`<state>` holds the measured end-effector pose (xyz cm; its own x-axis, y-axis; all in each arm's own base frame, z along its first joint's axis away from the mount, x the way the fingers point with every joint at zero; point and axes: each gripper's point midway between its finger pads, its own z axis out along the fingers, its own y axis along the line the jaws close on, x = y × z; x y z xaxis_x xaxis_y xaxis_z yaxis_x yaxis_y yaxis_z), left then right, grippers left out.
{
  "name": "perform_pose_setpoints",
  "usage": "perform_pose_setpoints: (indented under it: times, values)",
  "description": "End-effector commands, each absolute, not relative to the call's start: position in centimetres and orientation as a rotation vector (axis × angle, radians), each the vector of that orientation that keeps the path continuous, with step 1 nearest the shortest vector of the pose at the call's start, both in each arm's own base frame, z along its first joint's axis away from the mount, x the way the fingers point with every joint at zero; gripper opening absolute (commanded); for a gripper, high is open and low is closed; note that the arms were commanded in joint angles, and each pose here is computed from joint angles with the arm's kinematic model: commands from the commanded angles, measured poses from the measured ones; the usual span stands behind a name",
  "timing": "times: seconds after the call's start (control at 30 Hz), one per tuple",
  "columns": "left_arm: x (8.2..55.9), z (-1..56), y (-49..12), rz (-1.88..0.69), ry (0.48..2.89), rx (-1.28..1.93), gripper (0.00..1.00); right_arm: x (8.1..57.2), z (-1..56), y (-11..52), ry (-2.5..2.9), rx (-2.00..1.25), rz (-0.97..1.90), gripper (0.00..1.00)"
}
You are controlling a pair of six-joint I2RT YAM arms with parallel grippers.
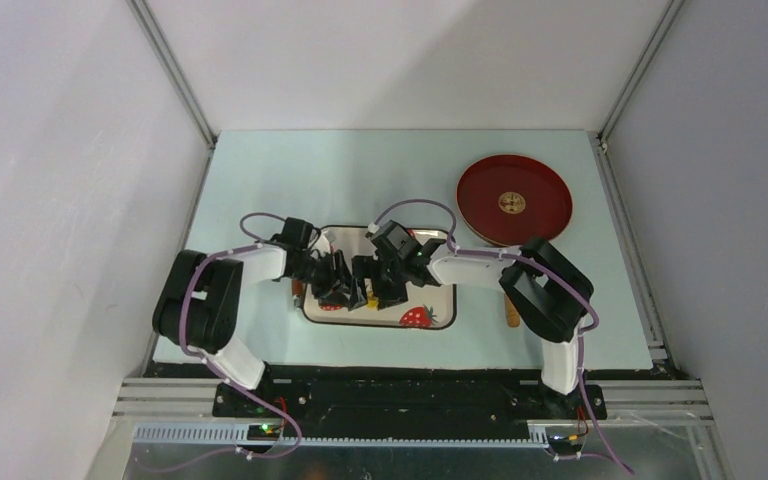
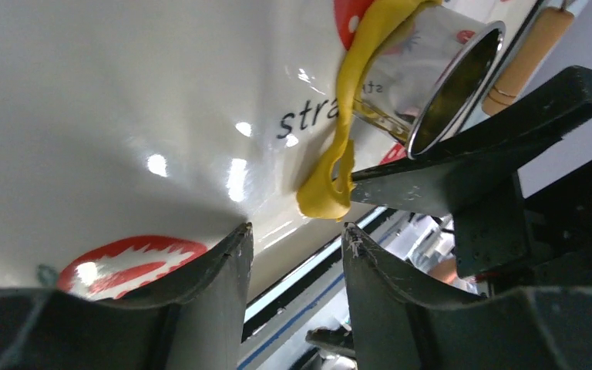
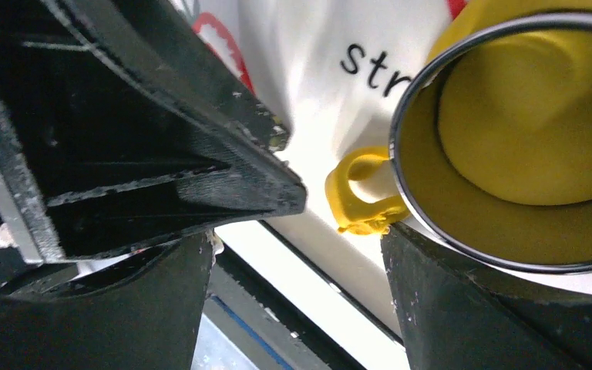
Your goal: Roll out the dumpling wrappers from the dough
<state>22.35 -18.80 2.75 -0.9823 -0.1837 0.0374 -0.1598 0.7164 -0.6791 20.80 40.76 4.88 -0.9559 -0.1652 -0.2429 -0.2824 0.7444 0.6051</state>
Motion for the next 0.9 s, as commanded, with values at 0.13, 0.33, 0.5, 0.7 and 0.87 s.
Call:
perform_pose_setpoints:
  times: [0.13,0.33,0.5,0.7,0.87]
  values:
    - [23.1,3.2,-20.5,-1.28,2.87,-0.234,0.52,21.6,8.1,42.3,2.606,-0.387,1.147,0.84]
    - [23.0,2.5,-20.9,-1.333,2.893,-0.261,0.48,21.7,8.8,42.6,2.576,-0.392,1.171,0.84]
    - [22.9,1.7,-20.9,-1.328,2.922,-0.289,0.44,22.0,9.5,42.6,2.55,-0.398,1.181,0.85]
    - [23.3,1.3,-20.7,-1.282,2.923,-0.296,0.23,21.9,9.4,42.6,2.561,-0.394,1.197,0.85]
    - [24.1,2.2,-20.7,-1.266,2.886,-0.285,0.08,21.8,9.8,42.2,2.564,-0.395,1.179,0.85]
